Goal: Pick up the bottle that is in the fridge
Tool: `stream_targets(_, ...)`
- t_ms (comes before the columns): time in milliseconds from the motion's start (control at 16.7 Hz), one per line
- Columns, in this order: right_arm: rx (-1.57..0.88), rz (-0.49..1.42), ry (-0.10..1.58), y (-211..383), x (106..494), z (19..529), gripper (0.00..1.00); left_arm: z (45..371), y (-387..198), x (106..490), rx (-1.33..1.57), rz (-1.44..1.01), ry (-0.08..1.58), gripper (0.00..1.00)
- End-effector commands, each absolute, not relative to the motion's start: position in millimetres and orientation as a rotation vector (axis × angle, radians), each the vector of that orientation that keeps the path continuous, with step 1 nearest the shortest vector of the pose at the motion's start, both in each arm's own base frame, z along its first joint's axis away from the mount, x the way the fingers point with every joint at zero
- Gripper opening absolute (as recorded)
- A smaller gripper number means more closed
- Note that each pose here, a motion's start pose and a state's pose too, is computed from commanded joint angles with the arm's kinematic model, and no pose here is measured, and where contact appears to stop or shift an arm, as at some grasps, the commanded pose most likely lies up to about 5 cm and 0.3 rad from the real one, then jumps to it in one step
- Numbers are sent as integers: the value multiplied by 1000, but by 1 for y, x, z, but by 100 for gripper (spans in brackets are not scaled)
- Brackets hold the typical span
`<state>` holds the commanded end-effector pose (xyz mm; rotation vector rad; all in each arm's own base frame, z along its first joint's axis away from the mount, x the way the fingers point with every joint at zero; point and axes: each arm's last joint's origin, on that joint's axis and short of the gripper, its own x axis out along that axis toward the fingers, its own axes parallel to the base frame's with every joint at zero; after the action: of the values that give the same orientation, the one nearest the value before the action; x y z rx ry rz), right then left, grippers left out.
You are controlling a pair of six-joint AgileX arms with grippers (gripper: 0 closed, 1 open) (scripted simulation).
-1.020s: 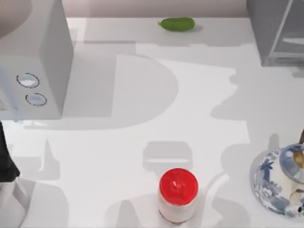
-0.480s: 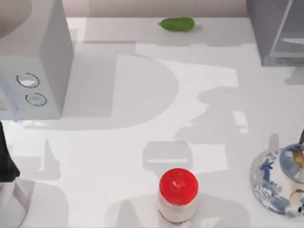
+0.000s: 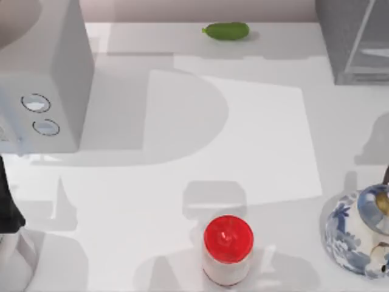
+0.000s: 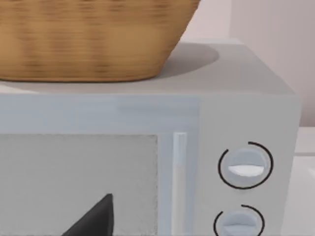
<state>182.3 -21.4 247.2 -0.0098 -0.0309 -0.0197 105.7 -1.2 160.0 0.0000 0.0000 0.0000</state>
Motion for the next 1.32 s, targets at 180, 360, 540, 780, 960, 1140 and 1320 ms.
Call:
stream_targets(180,-5,-24,-38,-12,138,223,0,160,-1,106,0,0,0,100)
stream_targets(360,-1,-21,-26,-6,116,192,0,160,-1,106,0,0,0,100)
stream_targets(540,0,-13,-6,-3,108,169,0,160,-1,106,0,0,0,100)
stream_targets(780,0,0,0,-1,106,160,0,160,-1,106,0,0,0,100)
stream_targets(960,2,-2,1,-2,106,160,0,160,-1,106,0,0,0,100)
stream_targets(1140,-3,-16,-27,-1,106,171,0,160,-1,106,0,0,0,100)
stream_targets(1320,-7,-39,-134,2,109,212,0,160,-1,106,0,0,0,100)
